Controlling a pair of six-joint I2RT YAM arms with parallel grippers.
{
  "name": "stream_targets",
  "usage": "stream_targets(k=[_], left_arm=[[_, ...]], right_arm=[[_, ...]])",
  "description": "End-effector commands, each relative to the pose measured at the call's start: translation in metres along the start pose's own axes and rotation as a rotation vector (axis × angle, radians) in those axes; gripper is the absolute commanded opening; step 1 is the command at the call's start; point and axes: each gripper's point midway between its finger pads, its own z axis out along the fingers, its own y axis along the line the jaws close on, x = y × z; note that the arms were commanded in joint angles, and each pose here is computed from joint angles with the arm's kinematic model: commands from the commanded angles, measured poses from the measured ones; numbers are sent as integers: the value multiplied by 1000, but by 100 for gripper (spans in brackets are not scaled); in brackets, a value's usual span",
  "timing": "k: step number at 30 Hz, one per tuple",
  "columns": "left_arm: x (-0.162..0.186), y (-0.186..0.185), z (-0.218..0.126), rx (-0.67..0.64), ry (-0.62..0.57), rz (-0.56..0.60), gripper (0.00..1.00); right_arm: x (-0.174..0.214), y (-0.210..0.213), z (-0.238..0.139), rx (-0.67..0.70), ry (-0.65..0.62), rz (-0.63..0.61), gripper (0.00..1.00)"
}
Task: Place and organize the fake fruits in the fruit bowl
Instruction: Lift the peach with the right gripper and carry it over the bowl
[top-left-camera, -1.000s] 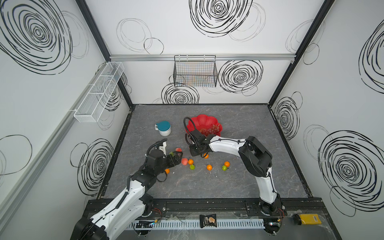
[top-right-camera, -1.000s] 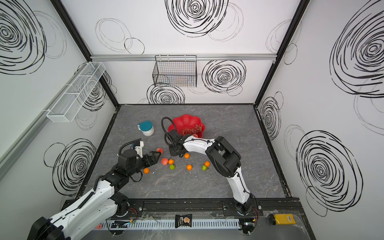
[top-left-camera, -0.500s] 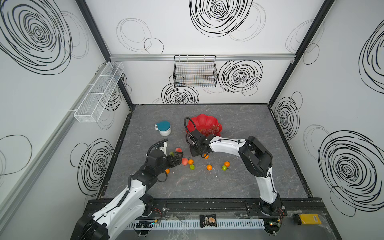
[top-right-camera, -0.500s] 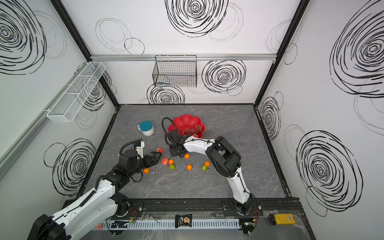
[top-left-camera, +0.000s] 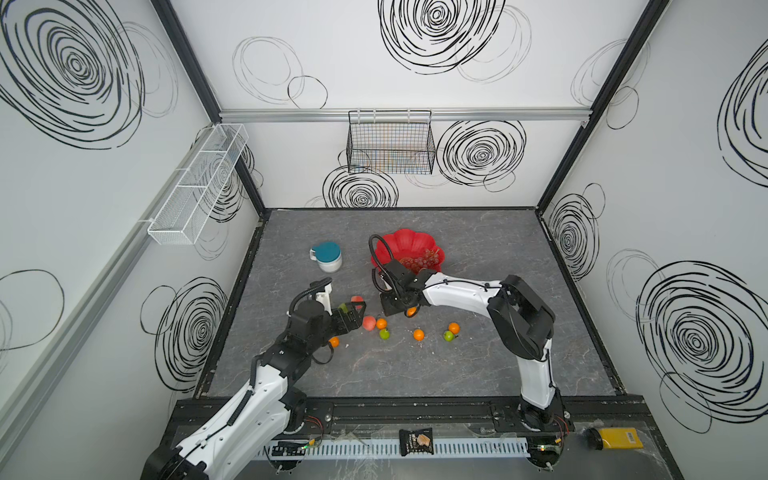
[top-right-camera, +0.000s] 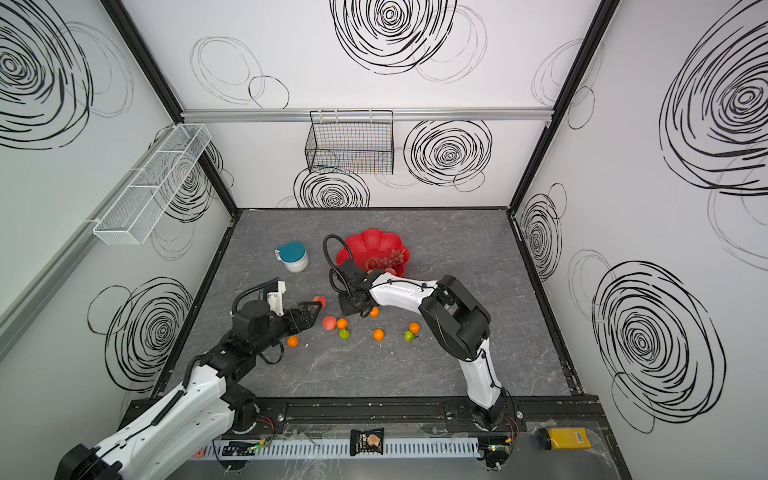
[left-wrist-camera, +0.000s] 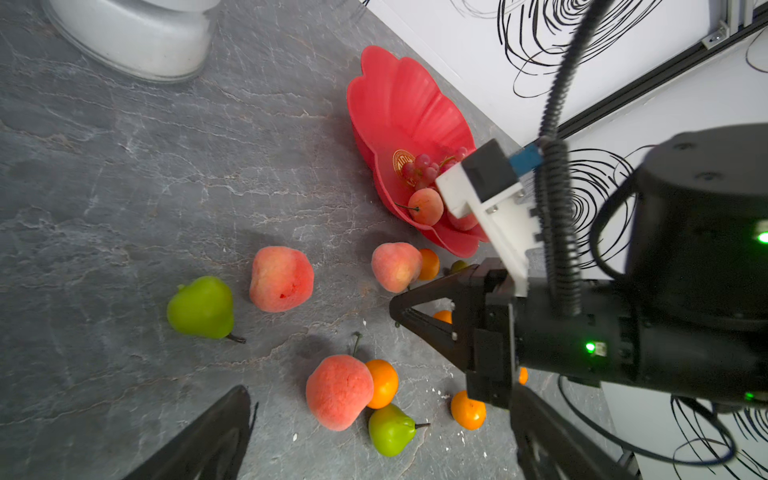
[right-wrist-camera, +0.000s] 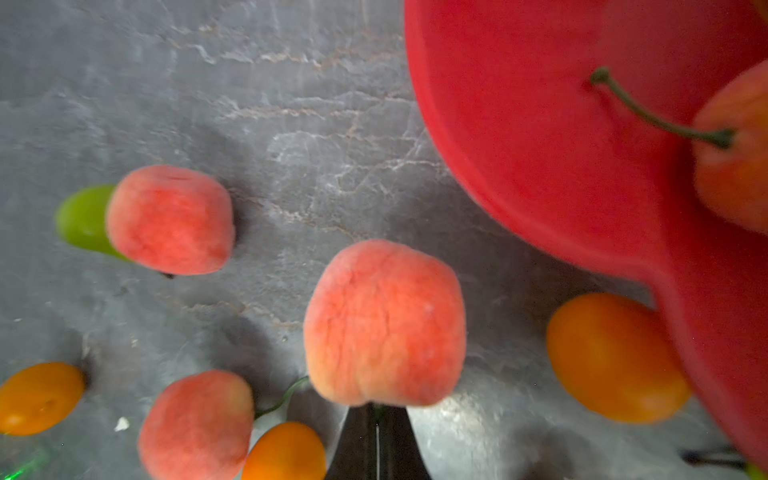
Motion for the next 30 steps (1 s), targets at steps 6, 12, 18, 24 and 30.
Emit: stream_targets(k=[6, 12, 18, 24, 30], left_arm=[[-7, -26, 0, 51, -31, 37, 100], [-6, -51, 11, 77, -19, 85, 99], [-6, -73, 26, 85, -3, 123, 99], [-4, -86, 45, 92, 9, 133, 100], [-7, -94, 60, 94, 16, 151, 99]], right_arm=[[-15, 7, -65, -54, -94, -1, 0], [-26, -24, -93, -45, -139, 52, 0], [-31, -69, -99, -21, -126, 131, 0], [-37, -92, -93, -11, -109, 174, 0], [-45, -97, -77, -19, -83, 177, 0]])
